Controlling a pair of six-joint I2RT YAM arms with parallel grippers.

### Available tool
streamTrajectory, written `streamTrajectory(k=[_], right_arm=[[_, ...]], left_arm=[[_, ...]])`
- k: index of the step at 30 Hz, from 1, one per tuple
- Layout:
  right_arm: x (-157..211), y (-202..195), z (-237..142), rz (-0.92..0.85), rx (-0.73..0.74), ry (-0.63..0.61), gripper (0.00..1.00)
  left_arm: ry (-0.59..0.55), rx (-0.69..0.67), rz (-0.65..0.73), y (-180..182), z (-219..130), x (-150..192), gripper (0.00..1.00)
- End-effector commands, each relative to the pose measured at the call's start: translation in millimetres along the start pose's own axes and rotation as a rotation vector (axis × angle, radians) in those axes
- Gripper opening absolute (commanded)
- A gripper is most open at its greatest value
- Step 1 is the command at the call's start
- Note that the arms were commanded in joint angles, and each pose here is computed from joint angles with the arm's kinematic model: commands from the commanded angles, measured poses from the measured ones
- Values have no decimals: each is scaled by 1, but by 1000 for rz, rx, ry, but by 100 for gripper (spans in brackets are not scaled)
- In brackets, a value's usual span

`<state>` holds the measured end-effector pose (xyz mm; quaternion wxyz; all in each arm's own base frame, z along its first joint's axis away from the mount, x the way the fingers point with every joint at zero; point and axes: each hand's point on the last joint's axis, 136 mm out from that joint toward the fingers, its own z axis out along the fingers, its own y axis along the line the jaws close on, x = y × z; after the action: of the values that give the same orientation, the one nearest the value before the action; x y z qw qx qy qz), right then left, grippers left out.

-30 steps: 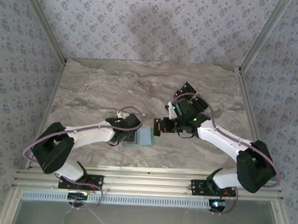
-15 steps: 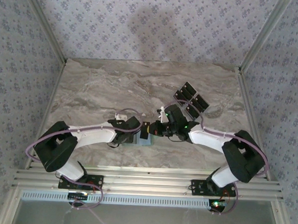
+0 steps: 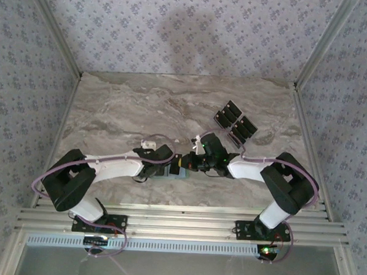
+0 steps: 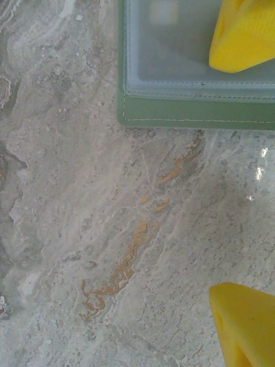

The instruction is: Put the credit cards into the card holder

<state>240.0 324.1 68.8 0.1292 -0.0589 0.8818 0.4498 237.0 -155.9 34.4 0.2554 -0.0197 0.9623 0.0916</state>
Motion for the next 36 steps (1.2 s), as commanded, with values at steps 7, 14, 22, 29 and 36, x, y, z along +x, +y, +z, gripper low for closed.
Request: streamTrajectory(k=[7,14,22,29,36], right_arm=[[5,-1,9,20,-32,15,0],[10,-10,12,29,-18,25,0],[14,-17,10,38,-7,25,0],[16,-23,9,46,0,24,0],[18,-25,11,52,2,33,0]], left_arm=[[53,-66,53,18,7,23,95],[51,-67,53,18,7,23,95],[50,-71,56,19,7,24,95],[49,-71,54,19,6,24,95],[47,-72,53,19,6,23,95]])
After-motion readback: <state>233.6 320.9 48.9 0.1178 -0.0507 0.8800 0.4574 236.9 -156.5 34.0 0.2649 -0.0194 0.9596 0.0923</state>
